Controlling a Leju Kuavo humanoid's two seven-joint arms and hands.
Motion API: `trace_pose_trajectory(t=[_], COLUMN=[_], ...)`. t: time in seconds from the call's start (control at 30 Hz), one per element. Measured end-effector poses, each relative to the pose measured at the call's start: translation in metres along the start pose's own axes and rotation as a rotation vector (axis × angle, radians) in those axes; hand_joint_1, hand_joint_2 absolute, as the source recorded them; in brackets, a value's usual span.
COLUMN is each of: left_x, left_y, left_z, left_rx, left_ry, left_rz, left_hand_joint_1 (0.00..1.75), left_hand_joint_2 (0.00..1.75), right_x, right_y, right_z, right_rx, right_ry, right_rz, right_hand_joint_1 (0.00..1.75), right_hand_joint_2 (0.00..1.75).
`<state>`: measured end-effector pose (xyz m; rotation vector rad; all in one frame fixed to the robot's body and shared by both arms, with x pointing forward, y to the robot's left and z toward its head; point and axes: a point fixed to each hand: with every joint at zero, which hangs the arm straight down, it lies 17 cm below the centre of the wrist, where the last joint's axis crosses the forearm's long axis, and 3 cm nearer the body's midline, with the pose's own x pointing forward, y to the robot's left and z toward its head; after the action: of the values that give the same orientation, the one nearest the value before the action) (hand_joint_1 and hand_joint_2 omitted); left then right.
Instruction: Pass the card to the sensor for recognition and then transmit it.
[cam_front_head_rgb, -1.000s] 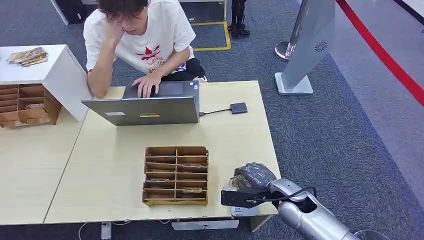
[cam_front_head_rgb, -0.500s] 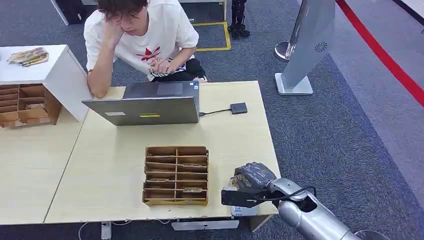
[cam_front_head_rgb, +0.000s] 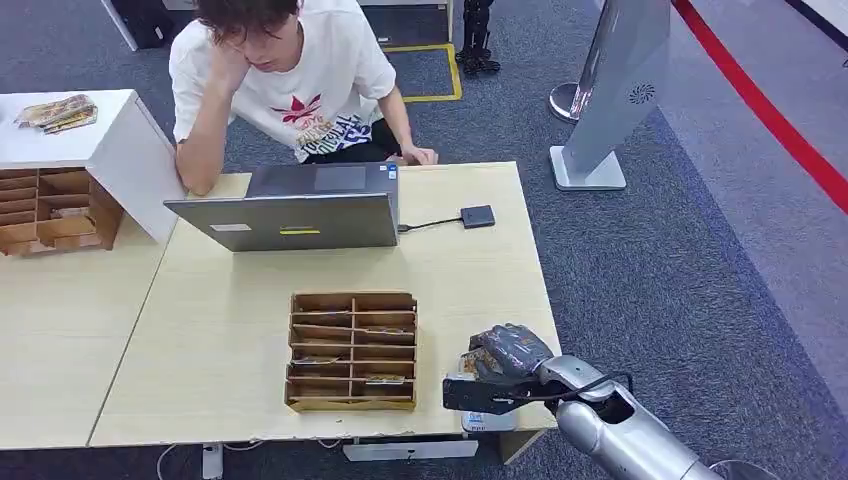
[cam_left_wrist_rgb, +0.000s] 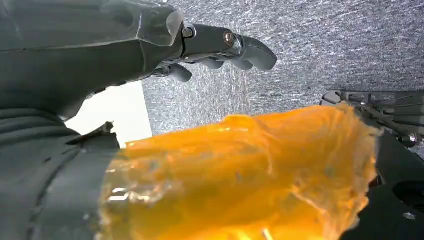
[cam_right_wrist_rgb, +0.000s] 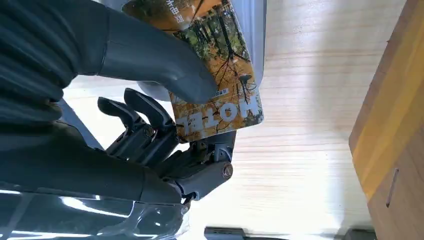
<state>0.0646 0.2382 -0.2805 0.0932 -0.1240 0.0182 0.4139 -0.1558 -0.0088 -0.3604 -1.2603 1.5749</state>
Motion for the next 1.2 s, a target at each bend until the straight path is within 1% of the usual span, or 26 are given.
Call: trace_pose_trajectory(t=[1.03,1.1,1.2], left_x=[0.000,0.000,-0.001], left_y=[0.000,0.000,0.000], left_z=[0.000,0.000,0.000], left_rx=[-0.003,-0.002,-0.005], left_ry=[-0.003,-0.002,-0.002], left_rz=[-0.006,0.005,0.013], left_hand_joint_1=[0.00,0.00,0.00], left_hand_joint_2=[0.00,0.00,0.00], right_x=[0.000,0.001,0.007], right_y=[0.001,-0.002,-0.011], right_z=[-0.001,-0.001,-0.001], right_rx=[0.000,-0.018,-0.102], right_ry=[-0.001,-0.002,-0.011], right_rz=[-0.002,0.006,0.030], right_hand_joint_1=[1.75,1.75,1.75], right_hand_joint_2=[1.75,1.75,1.75])
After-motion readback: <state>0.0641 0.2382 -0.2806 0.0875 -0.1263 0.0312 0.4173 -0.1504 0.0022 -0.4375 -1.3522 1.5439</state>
